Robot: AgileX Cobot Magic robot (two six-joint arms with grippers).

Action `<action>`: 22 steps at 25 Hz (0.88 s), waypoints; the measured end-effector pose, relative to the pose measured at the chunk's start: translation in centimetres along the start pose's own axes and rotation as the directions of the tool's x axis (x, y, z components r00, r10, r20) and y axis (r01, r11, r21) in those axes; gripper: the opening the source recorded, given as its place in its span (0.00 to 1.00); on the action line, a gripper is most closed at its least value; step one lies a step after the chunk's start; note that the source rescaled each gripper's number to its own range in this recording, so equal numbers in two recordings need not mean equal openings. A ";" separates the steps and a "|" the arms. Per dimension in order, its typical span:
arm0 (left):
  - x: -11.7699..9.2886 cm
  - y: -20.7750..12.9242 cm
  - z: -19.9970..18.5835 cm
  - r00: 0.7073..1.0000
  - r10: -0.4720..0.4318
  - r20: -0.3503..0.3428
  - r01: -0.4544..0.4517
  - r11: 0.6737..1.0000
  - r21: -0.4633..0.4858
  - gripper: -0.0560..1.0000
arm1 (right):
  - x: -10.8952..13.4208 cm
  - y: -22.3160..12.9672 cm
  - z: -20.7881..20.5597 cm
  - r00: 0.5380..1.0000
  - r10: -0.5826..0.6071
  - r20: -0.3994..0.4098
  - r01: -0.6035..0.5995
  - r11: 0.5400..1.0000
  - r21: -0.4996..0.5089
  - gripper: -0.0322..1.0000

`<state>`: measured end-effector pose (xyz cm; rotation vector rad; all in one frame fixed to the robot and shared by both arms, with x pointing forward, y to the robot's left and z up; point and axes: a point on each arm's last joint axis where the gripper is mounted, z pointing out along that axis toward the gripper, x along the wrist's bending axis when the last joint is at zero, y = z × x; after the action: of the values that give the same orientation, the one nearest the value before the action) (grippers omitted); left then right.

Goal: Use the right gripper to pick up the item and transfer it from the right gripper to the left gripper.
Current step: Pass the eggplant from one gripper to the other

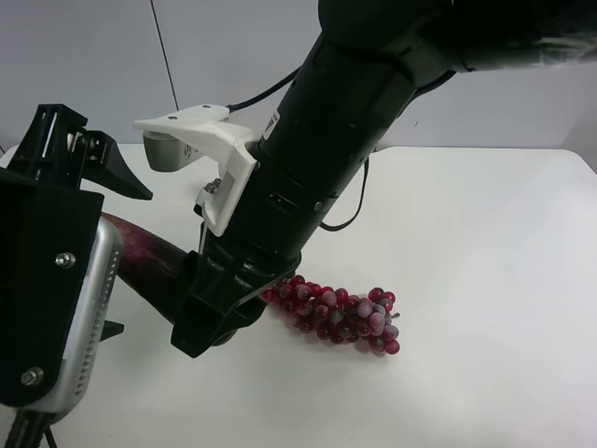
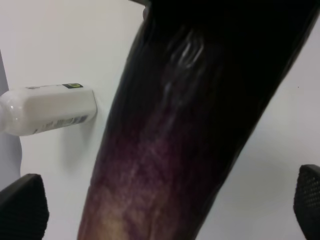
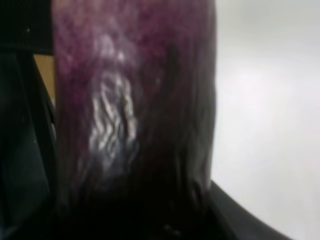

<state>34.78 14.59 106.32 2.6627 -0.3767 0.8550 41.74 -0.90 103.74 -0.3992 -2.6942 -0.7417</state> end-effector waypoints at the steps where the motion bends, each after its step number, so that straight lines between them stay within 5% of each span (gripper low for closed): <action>1: 0.0 0.0 0.0 1.000 0.003 0.000 -0.003 1.000 0.000 0.96 | 0.0 0.0 0.1 1.000 0.006 -0.006 -0.006 1.000 -0.001 0.04; 5: 0.0 0.0 0.0 1.000 0.024 -0.001 -0.024 1.000 0.001 0.59 | 0.0 0.1 0.2 1.000 0.011 -0.014 -0.011 1.000 -0.003 0.04; 7: 0.0 0.0 0.0 0.999 0.034 -0.003 -0.034 0.999 0.004 0.12 | 0.1 0.0 0.3 1.000 0.009 -0.016 -0.009 1.000 0.003 0.03; 8: 0.0 -0.1 0.0 0.999 0.047 0.002 -0.047 0.999 0.013 0.05 | 0.1 0.0 0.3 1.000 0.009 -0.016 -0.009 1.000 0.003 0.03; 15: 0.0 -0.1 0.0 0.999 0.055 0.002 -0.055 0.998 0.014 0.07 | 0.0 0.1 0.3 1.000 0.009 -0.014 -0.009 1.000 0.001 0.03; 16: 0.0 -0.1 0.0 0.998 0.055 0.002 -0.055 0.998 0.014 0.07 | 0.0 0.1 0.3 1.000 0.009 -0.012 -0.009 1.000 -0.001 0.09; 17: 0.0 -0.1 0.0 0.998 0.055 0.001 -0.055 0.998 0.013 0.07 | 0.0 0.1 0.3 1.000 0.008 -0.011 -0.008 1.000 -0.006 0.24; 19: 0.0 0.0 0.0 0.999 0.054 -0.003 -0.054 0.999 0.005 0.07 | -0.1 0.2 0.3 1.000 0.004 -0.004 -0.004 1.000 -0.015 0.70; 22: 0.0 0.0 0.0 0.999 0.054 -0.004 -0.054 0.999 0.004 0.07 | -0.2 0.2 0.4 1.000 0.000 0.006 0.000 1.000 -0.016 0.93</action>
<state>34.83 14.61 106.33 2.6653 -0.4476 0.8779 41.91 -0.54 103.44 -0.4061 -2.6952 -0.7638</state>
